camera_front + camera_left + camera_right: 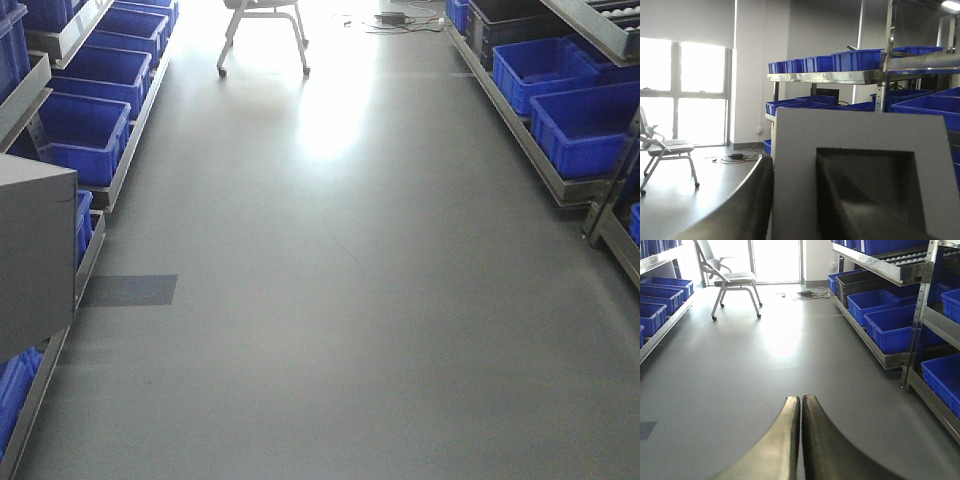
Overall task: Sort gray base to blue bin
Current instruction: 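Drive down the aisle between shelves of blue bins, then turn the base to face the rack with two large blue bins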
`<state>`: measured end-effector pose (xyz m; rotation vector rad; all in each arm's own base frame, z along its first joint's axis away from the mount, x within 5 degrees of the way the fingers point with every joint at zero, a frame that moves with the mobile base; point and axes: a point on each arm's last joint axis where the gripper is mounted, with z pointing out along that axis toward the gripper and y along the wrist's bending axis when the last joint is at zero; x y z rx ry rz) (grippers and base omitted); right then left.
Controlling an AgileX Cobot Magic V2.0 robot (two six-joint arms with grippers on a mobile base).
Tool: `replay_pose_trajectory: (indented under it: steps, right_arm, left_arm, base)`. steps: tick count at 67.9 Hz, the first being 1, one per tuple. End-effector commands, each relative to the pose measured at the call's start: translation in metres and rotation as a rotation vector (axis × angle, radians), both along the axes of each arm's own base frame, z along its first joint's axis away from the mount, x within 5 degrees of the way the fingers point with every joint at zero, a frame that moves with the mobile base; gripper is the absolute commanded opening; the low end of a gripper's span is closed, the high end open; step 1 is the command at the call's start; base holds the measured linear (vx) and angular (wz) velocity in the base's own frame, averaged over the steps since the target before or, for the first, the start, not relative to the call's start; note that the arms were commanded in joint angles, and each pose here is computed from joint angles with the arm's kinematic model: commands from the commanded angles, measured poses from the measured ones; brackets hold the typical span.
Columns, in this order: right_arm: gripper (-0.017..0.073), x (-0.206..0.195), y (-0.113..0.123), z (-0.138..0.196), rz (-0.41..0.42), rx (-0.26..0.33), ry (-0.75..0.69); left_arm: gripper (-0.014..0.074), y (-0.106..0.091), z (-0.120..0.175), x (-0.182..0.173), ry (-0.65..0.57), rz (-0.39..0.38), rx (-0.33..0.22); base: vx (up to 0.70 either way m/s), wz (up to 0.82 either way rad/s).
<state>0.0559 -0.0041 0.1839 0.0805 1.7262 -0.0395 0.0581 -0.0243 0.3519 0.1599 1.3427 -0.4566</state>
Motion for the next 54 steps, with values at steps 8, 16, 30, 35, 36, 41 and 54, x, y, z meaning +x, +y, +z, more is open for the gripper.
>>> replay_pose_trajectory:
  steps: [8,16,30,35,36,41,54]
  right_arm:
    - [-0.0005,0.002,-0.0006,0.005,-0.004,-0.024,-0.052]
    - [-0.0005,0.002,-0.0006,0.005,-0.004,-0.024,-0.052]
    - [-0.0005,0.002,-0.0006,0.005,-0.004,-0.024,-0.052]
    - [-0.0005,0.002,-0.0006,0.005,-0.004,-0.024,-0.052]
    - [-0.0005,0.002,-0.0006,0.005,-0.004,-0.024,-0.052]
    - [-0.0005,0.002,-0.0006,0.005,-0.004,-0.024,-0.052]
    - [-0.0005,0.002,-0.0006,0.005,-0.004,-0.024,-0.052]
  left_arm:
    - [0.0004,0.0038,0.0172,-0.0033,-0.097,0.018,-0.066]
    - [0.0004,0.0038,0.0172,-0.0033,-0.097,0.018,-0.066]
    - [0.0004,0.0038,0.0172,-0.0033,-0.097,0.018,-0.066]
    - [0.0004,0.0038,0.0172,-0.0033,-0.097,0.018,-0.066]
    - [0.0004,0.0038,0.0172,-0.0033,-0.097,0.018,-0.066]
    - [0.0004,0.0038,0.0172,-0.0033,-0.097,0.018,-0.066]
    - [0.0004,0.0038,0.0172,-0.0033,-0.097,0.018,-0.066]
  base:
    - [0.43,0.09]
    - [0.41,0.08]
    - [0.4,0.07]
    - [0.38,0.09]
    - [0.37,0.11]
    - [0.36,0.14]
    - [0.35,0.27]
